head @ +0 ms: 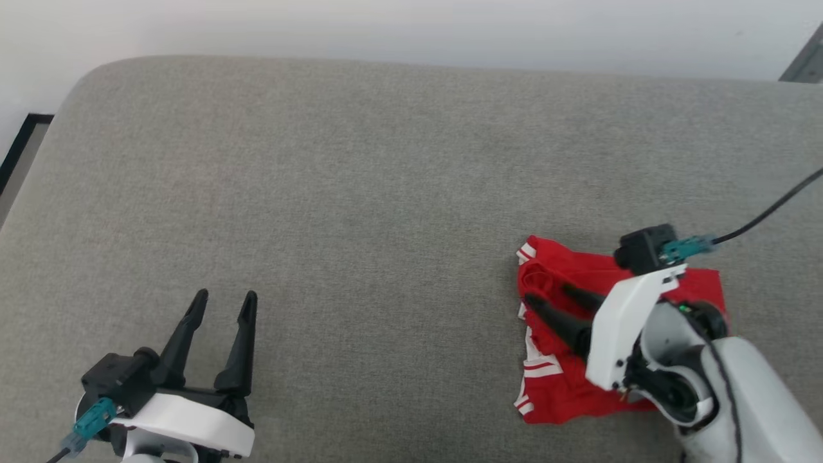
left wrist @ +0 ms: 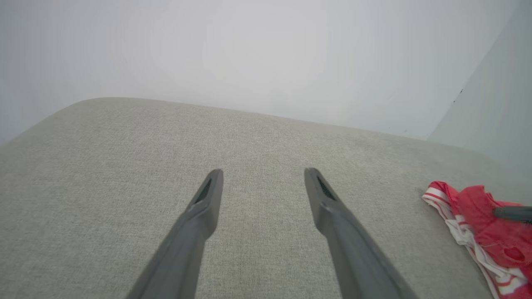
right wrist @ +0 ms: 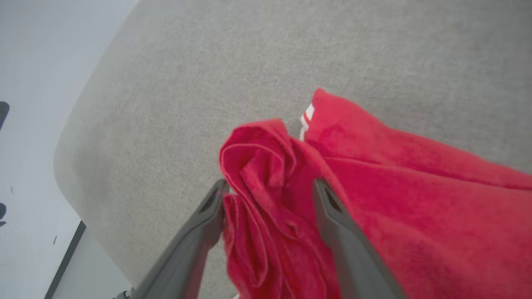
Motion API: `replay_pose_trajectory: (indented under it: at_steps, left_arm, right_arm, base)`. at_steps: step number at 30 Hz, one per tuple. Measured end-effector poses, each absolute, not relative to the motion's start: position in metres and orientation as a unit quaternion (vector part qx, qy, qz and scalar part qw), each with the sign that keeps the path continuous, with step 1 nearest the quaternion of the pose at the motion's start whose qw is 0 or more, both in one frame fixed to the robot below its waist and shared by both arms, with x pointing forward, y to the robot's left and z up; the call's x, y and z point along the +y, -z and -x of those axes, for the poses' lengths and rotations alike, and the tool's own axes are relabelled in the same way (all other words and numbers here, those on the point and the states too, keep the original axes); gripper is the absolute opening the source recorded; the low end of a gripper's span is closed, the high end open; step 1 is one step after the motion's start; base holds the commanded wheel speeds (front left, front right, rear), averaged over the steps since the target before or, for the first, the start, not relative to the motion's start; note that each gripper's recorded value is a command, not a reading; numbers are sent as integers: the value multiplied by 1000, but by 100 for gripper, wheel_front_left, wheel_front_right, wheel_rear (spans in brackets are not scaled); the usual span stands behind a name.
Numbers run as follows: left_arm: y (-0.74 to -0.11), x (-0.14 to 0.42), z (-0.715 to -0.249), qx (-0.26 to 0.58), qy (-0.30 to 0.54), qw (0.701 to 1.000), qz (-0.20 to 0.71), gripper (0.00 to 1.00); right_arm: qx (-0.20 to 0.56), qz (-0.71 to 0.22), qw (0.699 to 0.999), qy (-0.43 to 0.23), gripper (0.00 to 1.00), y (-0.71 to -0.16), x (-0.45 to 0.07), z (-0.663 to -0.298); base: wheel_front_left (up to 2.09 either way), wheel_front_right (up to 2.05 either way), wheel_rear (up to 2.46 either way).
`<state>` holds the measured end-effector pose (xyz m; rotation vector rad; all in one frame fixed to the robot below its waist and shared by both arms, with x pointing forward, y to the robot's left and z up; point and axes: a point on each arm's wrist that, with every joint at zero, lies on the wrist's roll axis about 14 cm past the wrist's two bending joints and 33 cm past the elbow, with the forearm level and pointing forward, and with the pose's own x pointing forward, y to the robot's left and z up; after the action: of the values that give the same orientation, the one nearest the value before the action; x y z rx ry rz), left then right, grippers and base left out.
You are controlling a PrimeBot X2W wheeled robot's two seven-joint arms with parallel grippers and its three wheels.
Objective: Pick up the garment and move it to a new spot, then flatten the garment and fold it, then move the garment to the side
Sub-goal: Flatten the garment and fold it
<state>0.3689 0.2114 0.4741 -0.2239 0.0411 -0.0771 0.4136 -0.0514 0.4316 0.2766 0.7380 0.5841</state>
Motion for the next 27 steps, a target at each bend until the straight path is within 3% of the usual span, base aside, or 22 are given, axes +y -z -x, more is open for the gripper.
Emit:
replay_pose_trajectory:
  at_steps: [9, 16, 27]
  left_arm:
    - [-478, 205, -370, 16, 49, 991, 121, 100]
    - [-476, 196, -371, 20, 60, 988, 138, 100]
    - [-481, 195, -368, 11, 57, 989, 139, 100]
  right_arm:
    - [270, -103, 929, -232, 100, -466, -111, -433]
    - [167, -108, 973, -119, 100, -474, -192, -445]
    - [10, -106, 993, -45, 100, -501, -233, -431]
  base:
    - [0, 0, 0]
    - [0, 0, 0]
    - [0, 0, 0]
